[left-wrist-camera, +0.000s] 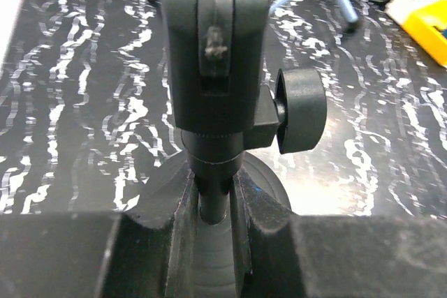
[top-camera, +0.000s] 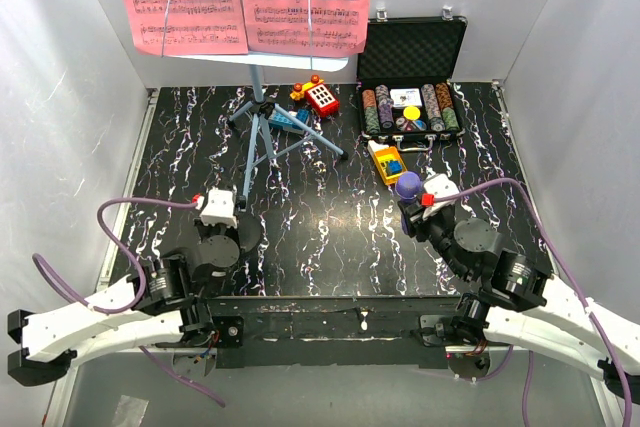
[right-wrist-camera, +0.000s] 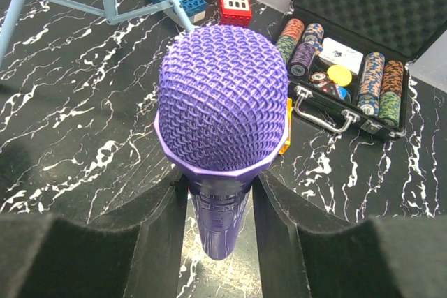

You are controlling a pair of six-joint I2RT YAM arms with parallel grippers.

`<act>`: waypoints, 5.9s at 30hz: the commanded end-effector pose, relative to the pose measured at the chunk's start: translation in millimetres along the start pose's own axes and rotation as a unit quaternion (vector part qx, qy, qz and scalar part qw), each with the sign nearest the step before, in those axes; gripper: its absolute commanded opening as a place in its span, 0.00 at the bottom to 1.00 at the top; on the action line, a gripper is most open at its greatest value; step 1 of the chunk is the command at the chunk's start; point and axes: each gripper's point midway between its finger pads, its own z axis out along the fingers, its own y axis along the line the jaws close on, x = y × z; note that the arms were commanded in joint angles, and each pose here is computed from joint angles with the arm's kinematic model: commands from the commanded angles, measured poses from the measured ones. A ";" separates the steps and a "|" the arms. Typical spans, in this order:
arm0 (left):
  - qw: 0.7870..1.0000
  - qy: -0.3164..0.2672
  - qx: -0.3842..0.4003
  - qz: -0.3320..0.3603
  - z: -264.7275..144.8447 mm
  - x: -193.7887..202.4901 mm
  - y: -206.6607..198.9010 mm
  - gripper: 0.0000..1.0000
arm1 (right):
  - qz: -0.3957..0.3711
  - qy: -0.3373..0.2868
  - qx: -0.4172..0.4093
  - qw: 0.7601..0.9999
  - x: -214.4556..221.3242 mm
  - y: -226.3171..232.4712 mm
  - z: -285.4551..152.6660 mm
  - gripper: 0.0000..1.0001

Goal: Pack up the instrument practice props

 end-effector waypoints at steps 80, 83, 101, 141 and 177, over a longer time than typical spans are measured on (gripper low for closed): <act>0.907 0.033 -0.386 -0.164 143.1 57.7 275.4 0.66 | 0.068 -0.074 -0.120 0.988 -33.0 38.1 -13.2 0.01; 0.896 0.043 -0.398 -0.191 114.7 44.0 267.6 0.70 | 0.068 -0.071 -0.122 0.988 -32.8 40.1 -12.3 0.01; 0.946 -0.010 0.077 -0.315 38.0 -44.2 42.1 0.70 | 0.115 0.049 -0.169 0.978 -36.2 78.8 4.1 0.01; 0.799 0.089 0.529 -0.273 -22.2 -3.2 -186.0 0.80 | 0.366 0.149 -0.360 0.845 -74.5 161.4 51.2 0.01; 0.851 0.043 -0.308 -0.423 -43.4 76.6 122.0 0.00 | 0.293 0.159 -0.281 0.900 -30.1 112.6 10.2 0.93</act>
